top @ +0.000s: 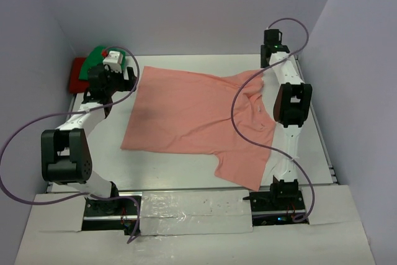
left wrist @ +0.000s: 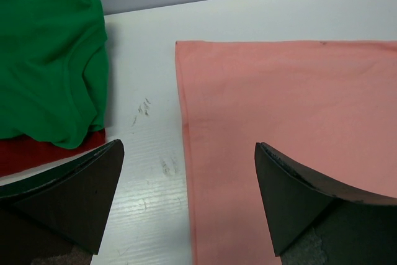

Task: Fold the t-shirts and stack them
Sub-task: Flatten the tshirt out

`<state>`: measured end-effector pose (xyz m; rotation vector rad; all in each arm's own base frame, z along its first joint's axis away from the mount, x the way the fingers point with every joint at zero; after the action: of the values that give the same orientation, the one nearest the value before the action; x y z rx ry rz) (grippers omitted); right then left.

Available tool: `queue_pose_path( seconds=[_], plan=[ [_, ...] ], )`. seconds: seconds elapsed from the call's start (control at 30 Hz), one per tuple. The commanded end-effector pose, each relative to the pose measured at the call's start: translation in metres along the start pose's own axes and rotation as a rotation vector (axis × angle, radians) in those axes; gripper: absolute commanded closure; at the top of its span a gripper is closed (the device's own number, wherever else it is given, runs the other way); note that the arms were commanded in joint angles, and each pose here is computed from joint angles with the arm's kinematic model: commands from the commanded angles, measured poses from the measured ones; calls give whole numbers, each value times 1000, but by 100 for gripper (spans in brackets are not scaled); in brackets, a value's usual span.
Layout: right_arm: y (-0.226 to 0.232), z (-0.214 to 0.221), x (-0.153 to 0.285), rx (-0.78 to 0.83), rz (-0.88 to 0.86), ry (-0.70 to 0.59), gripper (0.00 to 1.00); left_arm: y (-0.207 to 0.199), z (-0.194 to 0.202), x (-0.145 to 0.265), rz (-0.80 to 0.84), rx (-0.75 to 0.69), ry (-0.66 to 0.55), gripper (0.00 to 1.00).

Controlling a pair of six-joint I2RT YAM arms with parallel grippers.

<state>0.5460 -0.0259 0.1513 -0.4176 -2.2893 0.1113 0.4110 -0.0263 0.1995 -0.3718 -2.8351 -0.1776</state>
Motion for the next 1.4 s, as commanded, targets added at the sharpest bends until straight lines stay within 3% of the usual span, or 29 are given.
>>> queue_pose_path(
  seconds=[0.0, 0.43, 0.7, 1.0, 1.1, 1.37],
  plan=[
    [-21, -13, -8, -152, -6, 0, 47, 3, -25, 11, -11, -17, -90, 4],
    [-30, 4, -12, -416, -551, 174, 46, 2, -27, 14, 1, -16, -86, 5],
    [-31, 1, -14, -500, -633, 106, 46, 2, -24, 22, -22, -15, -85, 5],
    [-23, -5, -13, -562, -840, 40, 46, 5, -26, 29, -61, -23, -91, 5],
    [-23, -16, -13, -572, -861, -3, 46, 6, -28, 31, -71, -23, -96, 5],
    [-34, -23, -28, -527, -659, -41, 45, 8, -27, 37, -102, -25, -93, 5]
  ],
)
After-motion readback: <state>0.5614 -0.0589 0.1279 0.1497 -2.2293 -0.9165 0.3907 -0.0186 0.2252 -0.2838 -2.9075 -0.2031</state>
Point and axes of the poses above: each gripper's point midway between its finger pads, its own x axis back along the fingers, its own y axis along the line the jaws close on, z = x × y, the point moved 7 cm from there along x, back along the fingers, and after that the axes turned 7 degrees about -x, right-handed, at the moved point
